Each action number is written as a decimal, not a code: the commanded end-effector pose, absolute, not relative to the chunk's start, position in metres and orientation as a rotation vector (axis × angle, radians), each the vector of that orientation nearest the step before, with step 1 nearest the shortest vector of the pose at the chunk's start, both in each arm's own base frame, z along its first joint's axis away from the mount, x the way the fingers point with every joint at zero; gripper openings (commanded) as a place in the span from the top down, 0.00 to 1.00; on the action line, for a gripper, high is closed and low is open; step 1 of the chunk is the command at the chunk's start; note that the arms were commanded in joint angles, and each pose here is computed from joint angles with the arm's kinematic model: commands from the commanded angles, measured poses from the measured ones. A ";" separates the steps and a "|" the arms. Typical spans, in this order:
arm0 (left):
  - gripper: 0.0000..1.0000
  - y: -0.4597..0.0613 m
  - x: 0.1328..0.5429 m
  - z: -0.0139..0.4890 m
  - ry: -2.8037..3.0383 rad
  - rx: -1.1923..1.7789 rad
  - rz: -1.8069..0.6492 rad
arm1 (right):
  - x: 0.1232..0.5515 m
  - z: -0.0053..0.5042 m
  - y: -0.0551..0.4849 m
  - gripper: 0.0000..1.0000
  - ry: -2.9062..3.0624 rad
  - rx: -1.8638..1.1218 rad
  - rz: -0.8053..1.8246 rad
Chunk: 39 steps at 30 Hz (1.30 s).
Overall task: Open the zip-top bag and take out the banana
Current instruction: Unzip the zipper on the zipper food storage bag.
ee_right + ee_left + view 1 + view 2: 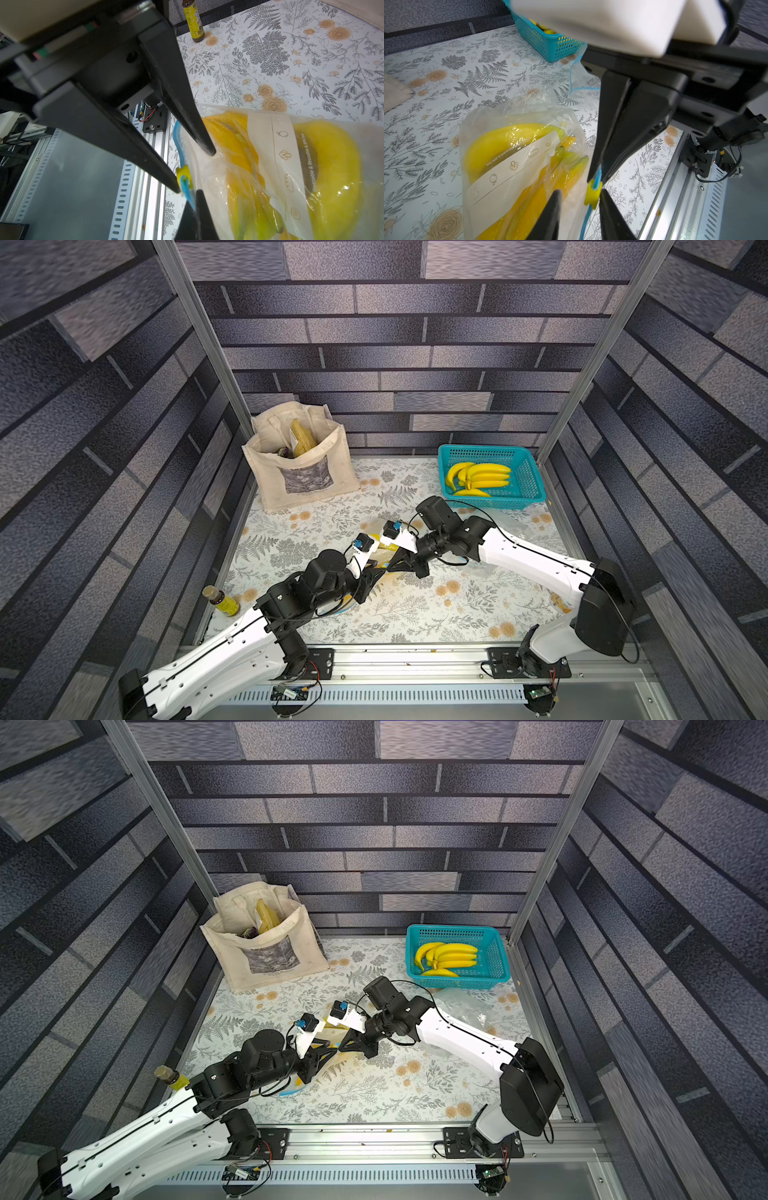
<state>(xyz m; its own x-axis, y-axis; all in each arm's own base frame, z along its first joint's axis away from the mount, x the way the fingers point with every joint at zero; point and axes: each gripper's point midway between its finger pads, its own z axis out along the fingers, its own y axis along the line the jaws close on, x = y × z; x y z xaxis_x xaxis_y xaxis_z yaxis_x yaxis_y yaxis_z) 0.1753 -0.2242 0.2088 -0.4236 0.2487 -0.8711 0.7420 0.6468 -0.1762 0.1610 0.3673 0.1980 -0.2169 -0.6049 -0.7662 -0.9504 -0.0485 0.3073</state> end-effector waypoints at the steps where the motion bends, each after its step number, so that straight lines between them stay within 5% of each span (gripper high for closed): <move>1: 0.66 -0.226 0.175 0.211 1.963 0.773 -0.727 | 0.158 0.207 0.370 1.00 1.803 -1.666 1.166; 10: 0.67 -0.233 0.176 0.208 1.969 0.782 -0.754 | 0.158 0.210 0.369 1.00 1.792 -1.658 1.162; 22: 0.84 -0.228 0.176 0.207 1.970 0.771 -0.737 | 0.158 0.209 0.369 1.00 1.793 -1.659 1.172; 39: 0.86 -0.230 0.176 0.206 1.974 0.781 -0.740 | 0.177 0.214 0.364 1.00 1.819 -1.546 1.119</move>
